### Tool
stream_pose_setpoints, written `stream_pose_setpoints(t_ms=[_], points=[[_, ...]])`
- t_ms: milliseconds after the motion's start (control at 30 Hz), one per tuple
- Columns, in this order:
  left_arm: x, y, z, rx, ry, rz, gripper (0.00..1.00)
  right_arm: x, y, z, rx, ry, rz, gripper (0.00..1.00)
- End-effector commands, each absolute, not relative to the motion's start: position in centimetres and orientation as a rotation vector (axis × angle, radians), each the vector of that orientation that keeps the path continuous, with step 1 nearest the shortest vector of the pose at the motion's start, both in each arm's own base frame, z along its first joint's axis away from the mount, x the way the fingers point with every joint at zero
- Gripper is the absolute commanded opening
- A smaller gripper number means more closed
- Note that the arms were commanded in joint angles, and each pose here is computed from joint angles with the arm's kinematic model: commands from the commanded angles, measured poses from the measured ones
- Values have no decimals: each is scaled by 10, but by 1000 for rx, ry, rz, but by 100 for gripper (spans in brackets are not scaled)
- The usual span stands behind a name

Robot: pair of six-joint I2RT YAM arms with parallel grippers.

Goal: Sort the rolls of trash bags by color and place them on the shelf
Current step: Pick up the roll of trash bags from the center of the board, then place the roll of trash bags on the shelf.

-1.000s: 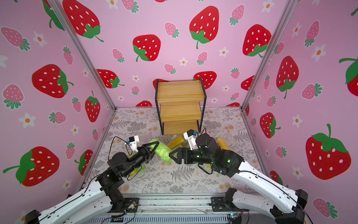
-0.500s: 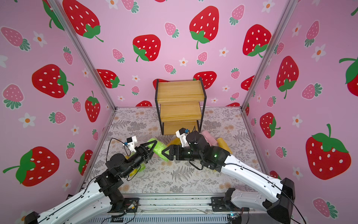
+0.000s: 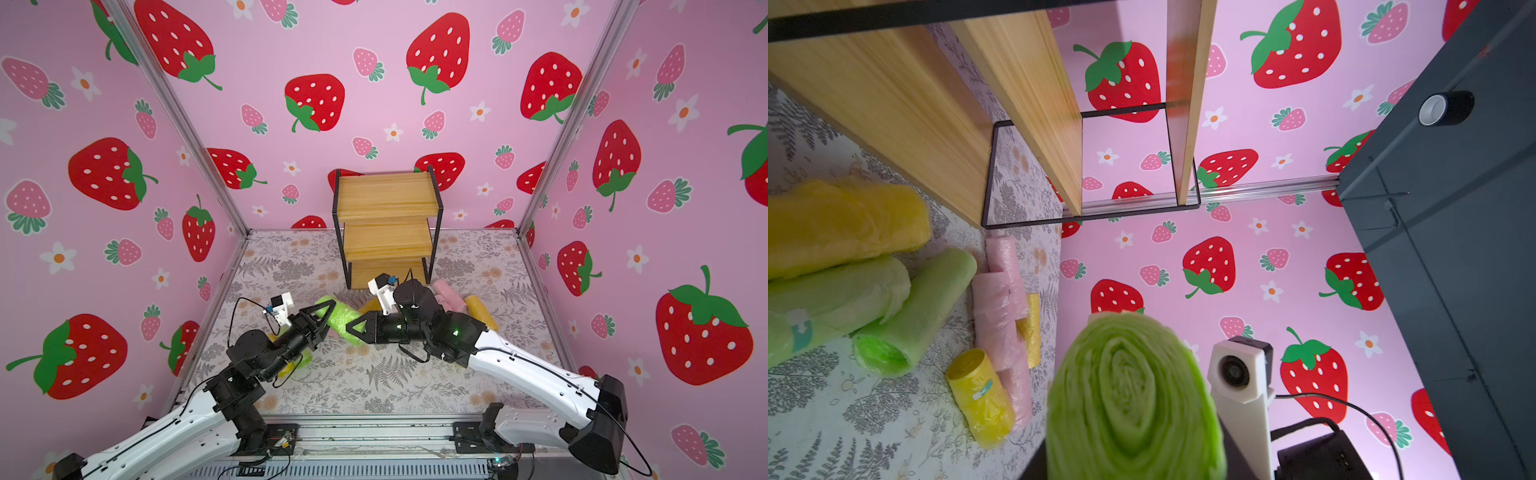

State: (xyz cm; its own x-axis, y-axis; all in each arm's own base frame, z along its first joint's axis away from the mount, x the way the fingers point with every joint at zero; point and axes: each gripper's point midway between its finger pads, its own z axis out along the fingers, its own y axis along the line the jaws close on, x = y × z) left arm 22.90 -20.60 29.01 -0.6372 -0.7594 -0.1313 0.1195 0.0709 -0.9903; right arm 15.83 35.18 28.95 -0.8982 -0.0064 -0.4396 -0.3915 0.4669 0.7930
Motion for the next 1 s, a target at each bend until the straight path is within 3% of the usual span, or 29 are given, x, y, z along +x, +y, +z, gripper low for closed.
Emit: stream_pose_setpoints(t_ms=[0,33,100,467,733,967], points=[[225,-202,308,-606,1629,-1651,39,163,348,306,-331,2308,1364,0],[225,-200,306,-612,1652,-1625,65,165,345,310,-336,2301,1338,0],[223,-191,303,-610,1711,-1525,100,170,335,318,-334,2292,1272,0],[202,-130,343,-453,1764,-1083,100,239,266,405,-173,2149,1107,0],[198,-129,335,-427,1800,-1061,100,326,226,469,-22,2010,947,0],[202,-139,323,-395,1860,-1032,99,403,210,469,65,2010,863,0]])
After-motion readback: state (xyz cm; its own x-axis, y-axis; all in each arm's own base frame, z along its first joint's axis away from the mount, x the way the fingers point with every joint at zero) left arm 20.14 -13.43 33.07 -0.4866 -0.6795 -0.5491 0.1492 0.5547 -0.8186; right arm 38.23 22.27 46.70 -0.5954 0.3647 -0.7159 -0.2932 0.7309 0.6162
